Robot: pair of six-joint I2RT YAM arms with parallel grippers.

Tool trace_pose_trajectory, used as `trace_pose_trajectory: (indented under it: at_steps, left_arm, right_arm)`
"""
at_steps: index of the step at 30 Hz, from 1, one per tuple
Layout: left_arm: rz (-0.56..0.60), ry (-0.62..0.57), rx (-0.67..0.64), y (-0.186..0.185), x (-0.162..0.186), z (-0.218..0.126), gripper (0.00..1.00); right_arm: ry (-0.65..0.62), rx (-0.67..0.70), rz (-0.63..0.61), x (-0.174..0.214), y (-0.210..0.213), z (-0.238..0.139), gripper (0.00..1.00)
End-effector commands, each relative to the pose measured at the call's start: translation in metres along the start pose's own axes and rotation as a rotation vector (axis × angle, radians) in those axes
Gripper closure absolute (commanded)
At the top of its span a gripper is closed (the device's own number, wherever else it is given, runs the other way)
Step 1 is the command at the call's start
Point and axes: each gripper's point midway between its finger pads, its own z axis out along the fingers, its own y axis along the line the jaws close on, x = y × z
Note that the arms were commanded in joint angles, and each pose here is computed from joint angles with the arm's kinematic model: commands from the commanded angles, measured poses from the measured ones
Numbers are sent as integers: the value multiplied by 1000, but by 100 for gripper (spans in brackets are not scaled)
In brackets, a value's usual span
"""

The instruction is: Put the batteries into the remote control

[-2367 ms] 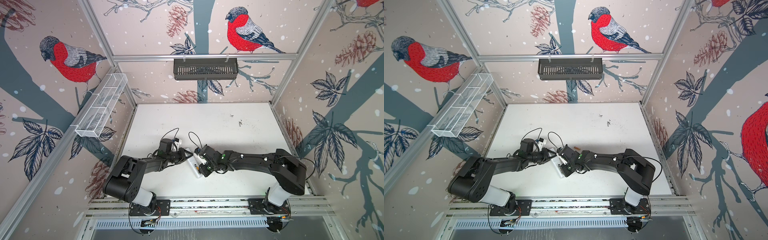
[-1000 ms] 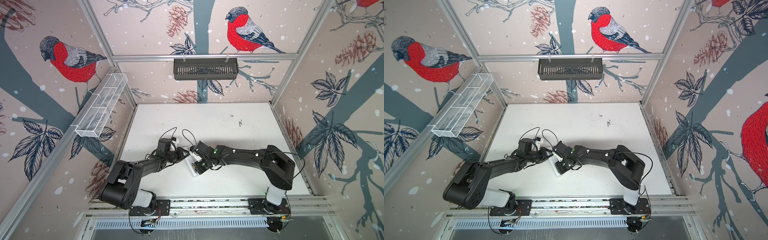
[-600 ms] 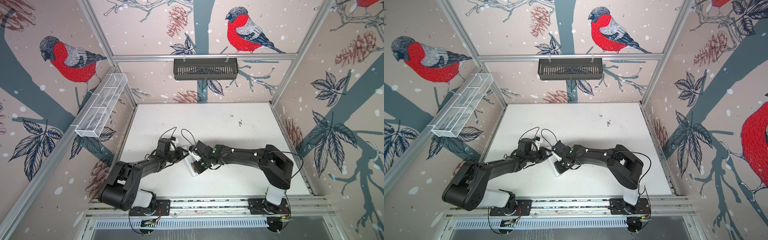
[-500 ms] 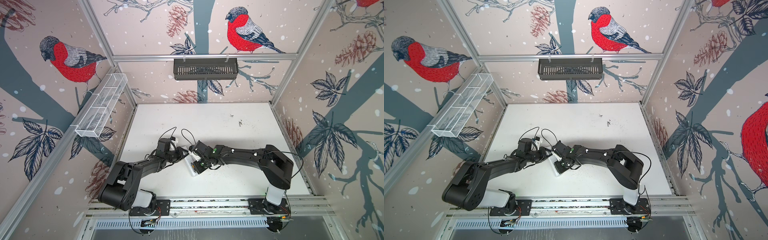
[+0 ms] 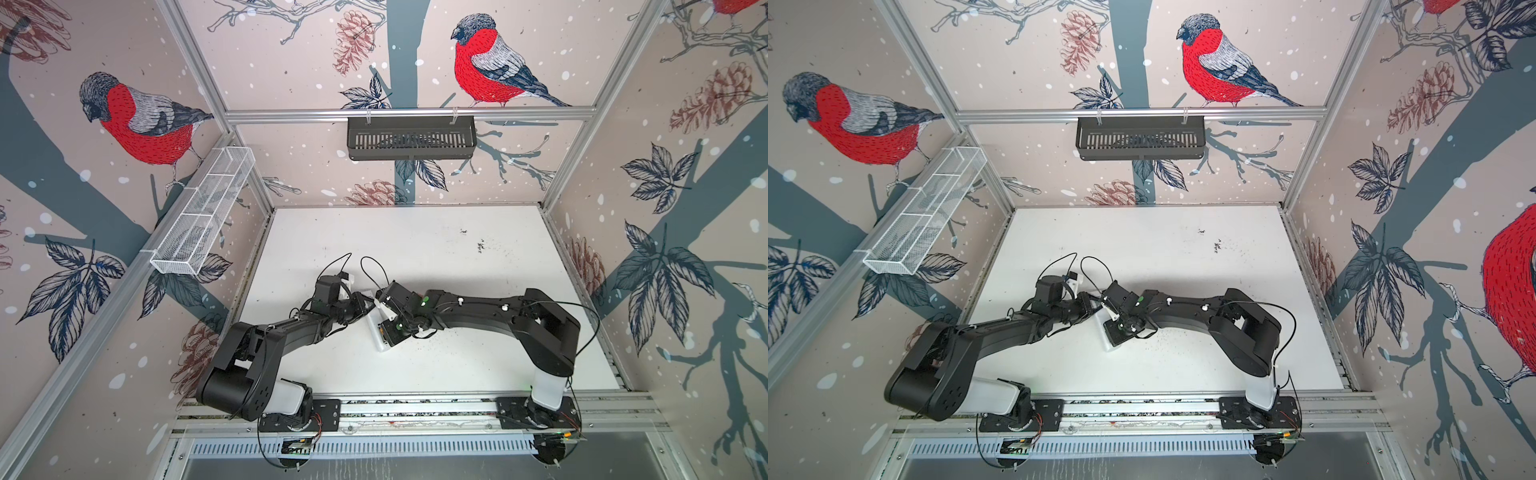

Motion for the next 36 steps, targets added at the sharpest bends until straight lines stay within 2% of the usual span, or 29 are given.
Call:
trace_pose_trajectory:
  at_steps: [1, 9, 17, 29, 36]
  left_arm:
    - [37, 61, 31, -4, 13, 0, 100]
    - [35, 64, 36, -4, 13, 0, 100]
    - [32, 67, 42, -5, 14, 1, 100]
    - [38, 59, 37, -5, 13, 0, 100]
    - [39, 57, 37, -6, 12, 0, 100]
  right_arm:
    - [-34, 78, 21, -8, -17, 9, 92]
    - [-101, 101, 139, -8, -34, 12, 93]
    - [-205, 96, 110, -20, -26, 3, 92]
    - [-172, 64, 137, -34, -25, -3, 92]
    - [-145, 94, 119, -18, -32, 2, 91]
